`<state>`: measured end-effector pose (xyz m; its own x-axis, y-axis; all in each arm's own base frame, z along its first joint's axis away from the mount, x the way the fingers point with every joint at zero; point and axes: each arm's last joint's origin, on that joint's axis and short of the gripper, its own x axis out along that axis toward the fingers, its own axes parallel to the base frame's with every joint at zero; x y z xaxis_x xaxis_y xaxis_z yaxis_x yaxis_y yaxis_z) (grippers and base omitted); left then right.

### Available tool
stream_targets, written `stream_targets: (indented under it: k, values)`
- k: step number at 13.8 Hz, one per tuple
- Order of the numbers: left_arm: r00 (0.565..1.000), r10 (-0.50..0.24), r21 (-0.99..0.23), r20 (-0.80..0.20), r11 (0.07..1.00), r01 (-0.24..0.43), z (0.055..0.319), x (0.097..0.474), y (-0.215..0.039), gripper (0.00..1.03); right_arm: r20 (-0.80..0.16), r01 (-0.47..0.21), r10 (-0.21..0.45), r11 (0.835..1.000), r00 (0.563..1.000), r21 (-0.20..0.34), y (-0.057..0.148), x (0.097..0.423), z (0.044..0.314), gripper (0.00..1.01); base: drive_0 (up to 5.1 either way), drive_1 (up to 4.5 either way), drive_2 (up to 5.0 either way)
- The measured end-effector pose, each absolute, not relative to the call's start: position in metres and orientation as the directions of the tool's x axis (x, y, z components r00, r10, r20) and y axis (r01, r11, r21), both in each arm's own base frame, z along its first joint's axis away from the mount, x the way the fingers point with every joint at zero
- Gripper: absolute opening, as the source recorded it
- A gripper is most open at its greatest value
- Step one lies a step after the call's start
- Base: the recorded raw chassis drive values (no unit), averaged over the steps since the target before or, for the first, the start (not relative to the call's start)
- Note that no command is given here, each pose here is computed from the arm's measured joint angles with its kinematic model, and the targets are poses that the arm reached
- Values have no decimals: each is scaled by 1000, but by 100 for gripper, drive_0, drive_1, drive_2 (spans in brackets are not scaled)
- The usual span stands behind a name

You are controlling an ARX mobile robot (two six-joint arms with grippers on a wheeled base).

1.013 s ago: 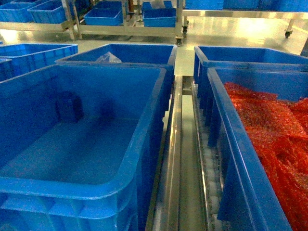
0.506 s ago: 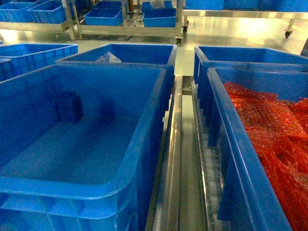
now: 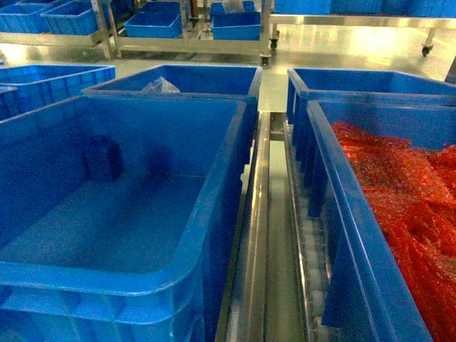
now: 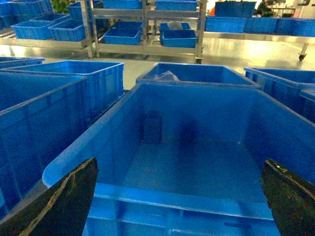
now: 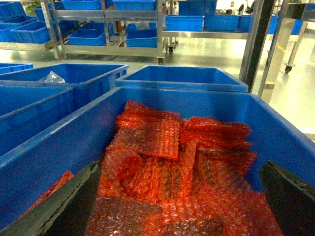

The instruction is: Pick blue part to blue bin on bottom shelf

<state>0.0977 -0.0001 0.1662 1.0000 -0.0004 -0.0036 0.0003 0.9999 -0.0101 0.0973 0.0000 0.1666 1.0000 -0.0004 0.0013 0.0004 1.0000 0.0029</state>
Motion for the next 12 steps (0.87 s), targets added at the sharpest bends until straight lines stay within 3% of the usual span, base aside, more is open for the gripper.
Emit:
stream_targets:
  k: [12]
  values:
    - [1000,0,-10,-4,1000,0,166,98,0,98,1,0,0,1000,1000,3,0,97,167,98,0,0,0]
